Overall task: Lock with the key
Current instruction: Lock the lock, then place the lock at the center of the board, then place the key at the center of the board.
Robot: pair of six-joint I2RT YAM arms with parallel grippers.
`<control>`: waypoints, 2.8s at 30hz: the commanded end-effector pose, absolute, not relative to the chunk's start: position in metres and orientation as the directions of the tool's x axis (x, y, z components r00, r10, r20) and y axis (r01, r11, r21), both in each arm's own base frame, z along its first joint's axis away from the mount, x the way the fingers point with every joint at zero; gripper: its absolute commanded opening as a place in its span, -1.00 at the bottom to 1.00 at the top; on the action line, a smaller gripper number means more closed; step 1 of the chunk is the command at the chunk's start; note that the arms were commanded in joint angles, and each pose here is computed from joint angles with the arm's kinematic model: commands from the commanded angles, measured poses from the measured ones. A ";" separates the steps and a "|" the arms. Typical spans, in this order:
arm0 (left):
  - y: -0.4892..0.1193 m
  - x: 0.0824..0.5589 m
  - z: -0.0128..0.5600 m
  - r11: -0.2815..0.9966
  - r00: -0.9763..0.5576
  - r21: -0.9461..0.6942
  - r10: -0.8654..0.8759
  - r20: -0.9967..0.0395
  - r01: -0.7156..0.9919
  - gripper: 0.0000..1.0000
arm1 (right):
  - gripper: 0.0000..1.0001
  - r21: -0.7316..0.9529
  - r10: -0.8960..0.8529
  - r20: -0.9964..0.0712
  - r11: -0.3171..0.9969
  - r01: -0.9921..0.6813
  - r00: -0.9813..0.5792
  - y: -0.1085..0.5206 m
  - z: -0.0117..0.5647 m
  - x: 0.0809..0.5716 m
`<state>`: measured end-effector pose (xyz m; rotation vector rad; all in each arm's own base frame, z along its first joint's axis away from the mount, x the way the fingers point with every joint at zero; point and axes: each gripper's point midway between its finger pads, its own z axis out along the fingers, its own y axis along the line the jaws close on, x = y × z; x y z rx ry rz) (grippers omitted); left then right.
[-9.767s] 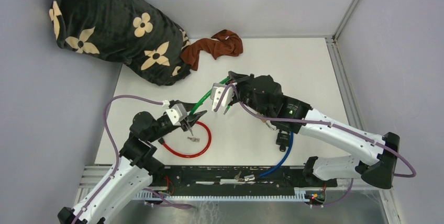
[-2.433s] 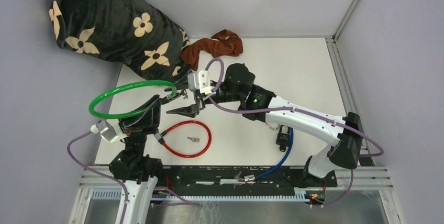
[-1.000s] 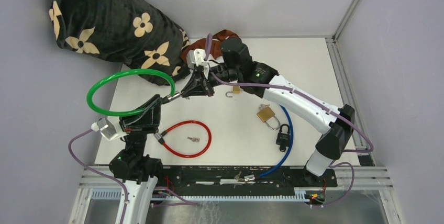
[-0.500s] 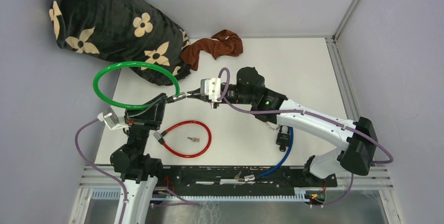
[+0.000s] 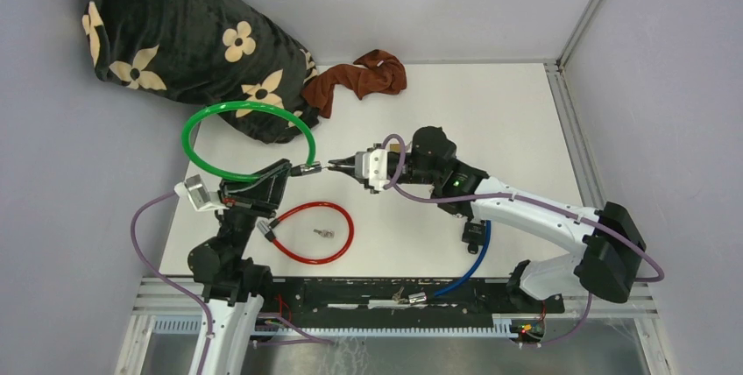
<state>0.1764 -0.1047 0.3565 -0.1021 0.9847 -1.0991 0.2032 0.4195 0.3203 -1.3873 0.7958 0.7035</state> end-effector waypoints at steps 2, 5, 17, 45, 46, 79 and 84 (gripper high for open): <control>-0.071 0.152 0.410 0.670 0.447 -0.319 -0.708 -0.546 0.671 -0.95 | -1.00 -0.554 -0.067 -0.832 0.075 -0.829 0.550 0.380 0.302 0.217; -0.072 0.149 0.412 0.678 0.462 -0.300 -0.699 -0.545 0.671 -0.95 | -1.00 -0.531 -0.088 -0.846 0.051 -0.846 0.526 0.375 0.289 0.215; -0.094 0.197 0.335 0.842 0.392 -0.074 -0.325 -0.861 0.535 -0.95 | -1.00 -0.447 -0.184 -0.893 0.263 -0.855 0.410 0.332 0.269 0.243; -0.101 0.331 0.148 0.071 0.508 0.912 0.812 -0.289 0.404 -0.93 | -1.00 -0.390 -0.302 -0.913 0.446 -0.806 0.275 0.258 0.215 0.225; -0.102 0.331 0.140 0.037 0.516 0.906 0.812 -0.274 0.422 -0.83 | -1.00 -0.380 -0.296 -0.917 0.437 -0.815 0.269 0.260 0.214 0.224; -0.127 0.194 0.156 0.166 0.218 0.410 0.640 -0.737 0.897 0.99 | 0.22 -0.138 -0.660 -0.749 0.233 -0.963 -0.052 0.367 0.110 0.258; -0.150 0.177 0.170 0.297 0.005 0.162 0.466 -0.885 0.941 0.91 | 0.23 -0.177 -0.664 -0.675 0.569 -0.803 -0.321 0.253 0.114 0.285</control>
